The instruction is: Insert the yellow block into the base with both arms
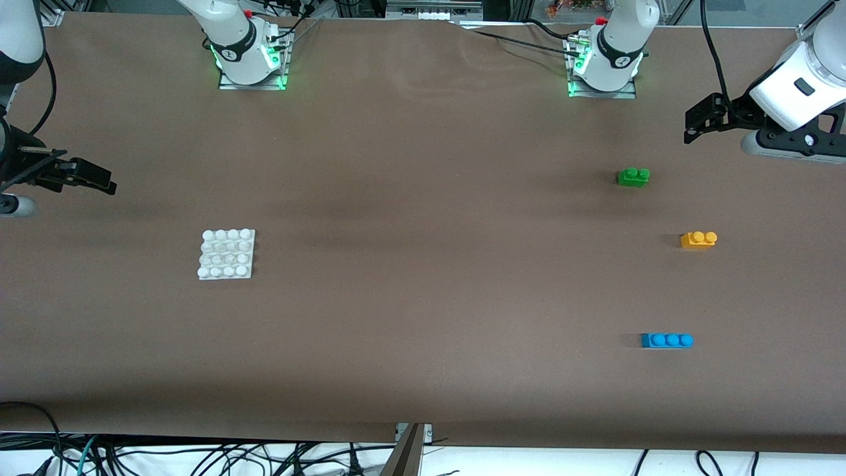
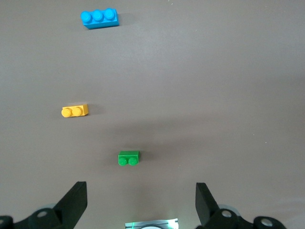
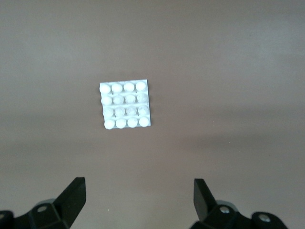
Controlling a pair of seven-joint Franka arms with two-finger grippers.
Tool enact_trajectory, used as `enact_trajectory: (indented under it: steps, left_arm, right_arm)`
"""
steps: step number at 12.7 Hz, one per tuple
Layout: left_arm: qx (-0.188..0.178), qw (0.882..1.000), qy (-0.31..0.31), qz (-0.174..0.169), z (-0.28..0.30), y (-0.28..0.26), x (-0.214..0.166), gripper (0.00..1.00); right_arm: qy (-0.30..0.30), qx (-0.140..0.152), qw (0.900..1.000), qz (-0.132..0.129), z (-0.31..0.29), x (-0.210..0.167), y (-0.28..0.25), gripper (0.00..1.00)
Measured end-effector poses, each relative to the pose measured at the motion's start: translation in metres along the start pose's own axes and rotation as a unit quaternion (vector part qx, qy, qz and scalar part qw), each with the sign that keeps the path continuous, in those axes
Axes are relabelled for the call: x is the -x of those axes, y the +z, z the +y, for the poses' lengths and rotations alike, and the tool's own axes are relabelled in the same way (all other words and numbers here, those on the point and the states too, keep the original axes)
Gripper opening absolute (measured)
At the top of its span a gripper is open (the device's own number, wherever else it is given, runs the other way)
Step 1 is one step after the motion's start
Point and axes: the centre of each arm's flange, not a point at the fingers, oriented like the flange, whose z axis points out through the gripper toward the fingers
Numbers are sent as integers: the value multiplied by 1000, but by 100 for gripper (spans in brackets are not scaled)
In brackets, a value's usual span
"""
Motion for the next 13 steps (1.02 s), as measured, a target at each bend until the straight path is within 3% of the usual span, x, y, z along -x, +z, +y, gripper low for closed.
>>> enact_trajectory:
  steps: [5, 13]
  left_arm:
    - [0, 1000, 0, 0, 0, 0, 0, 100]
    - [0, 1000, 0, 1, 0, -1, 0, 100]
  right_arm:
    - [10, -5, 998, -58, 23, -28, 83, 100]
    - [23, -28, 999, 13, 20, -44, 234, 100]
